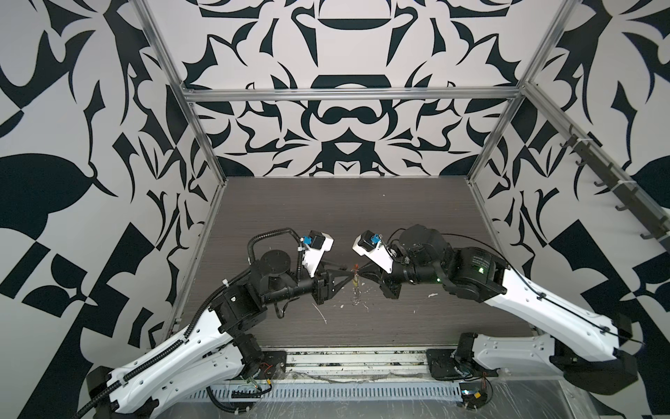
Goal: Remove the keys from the keyring
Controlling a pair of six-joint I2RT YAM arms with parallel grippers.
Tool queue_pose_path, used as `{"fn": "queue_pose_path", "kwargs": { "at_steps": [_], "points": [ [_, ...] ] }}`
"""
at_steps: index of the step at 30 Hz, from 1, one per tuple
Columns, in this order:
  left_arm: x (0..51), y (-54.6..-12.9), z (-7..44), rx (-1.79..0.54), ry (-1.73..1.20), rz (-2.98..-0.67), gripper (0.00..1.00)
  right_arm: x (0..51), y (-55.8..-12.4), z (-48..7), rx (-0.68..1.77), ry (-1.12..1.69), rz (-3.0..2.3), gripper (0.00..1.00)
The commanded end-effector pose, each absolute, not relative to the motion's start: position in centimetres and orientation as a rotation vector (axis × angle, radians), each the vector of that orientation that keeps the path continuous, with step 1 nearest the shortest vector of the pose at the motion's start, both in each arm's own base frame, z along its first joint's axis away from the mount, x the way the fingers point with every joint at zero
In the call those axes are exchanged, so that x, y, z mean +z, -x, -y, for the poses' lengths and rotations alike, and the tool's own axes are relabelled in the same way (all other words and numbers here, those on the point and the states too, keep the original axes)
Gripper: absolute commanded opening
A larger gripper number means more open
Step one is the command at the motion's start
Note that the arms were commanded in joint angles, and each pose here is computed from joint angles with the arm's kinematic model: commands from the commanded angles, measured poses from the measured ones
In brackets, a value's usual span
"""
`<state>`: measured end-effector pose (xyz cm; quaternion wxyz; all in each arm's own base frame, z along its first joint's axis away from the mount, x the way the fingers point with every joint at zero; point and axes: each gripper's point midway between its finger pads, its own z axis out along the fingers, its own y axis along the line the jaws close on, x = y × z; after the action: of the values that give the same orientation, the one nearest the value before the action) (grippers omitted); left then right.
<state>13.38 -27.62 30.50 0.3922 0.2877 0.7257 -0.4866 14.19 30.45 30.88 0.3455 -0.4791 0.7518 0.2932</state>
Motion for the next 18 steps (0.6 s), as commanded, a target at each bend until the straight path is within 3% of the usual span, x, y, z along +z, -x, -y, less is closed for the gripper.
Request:
{"fn": "queue_pose_path", "kwargs": {
  "at_steps": [1, 8, 16, 18],
  "points": [
    [31.67, -12.42, 27.46, -1.285, -0.742, -1.856, 0.38, 34.02, -14.37, -30.62, 0.782, 1.207, -1.852, 0.00],
    [32.22, -12.37, 27.82, -1.311, -0.745, -1.826, 0.27, 33.95, -14.05, -31.10, 0.796, 1.225, -1.839, 0.00],
    [32.14, -12.70, 28.14, -1.308, -0.737, -1.839, 0.01, 34.15, -13.70, -31.36, 0.817, 1.227, -1.810, 0.00],
    [32.15, -13.00, 27.84, -1.293, -0.707, -1.850, 0.00, 34.29, -13.64, -31.31, 0.825, 1.218, -1.785, 0.00]
  ]
}}
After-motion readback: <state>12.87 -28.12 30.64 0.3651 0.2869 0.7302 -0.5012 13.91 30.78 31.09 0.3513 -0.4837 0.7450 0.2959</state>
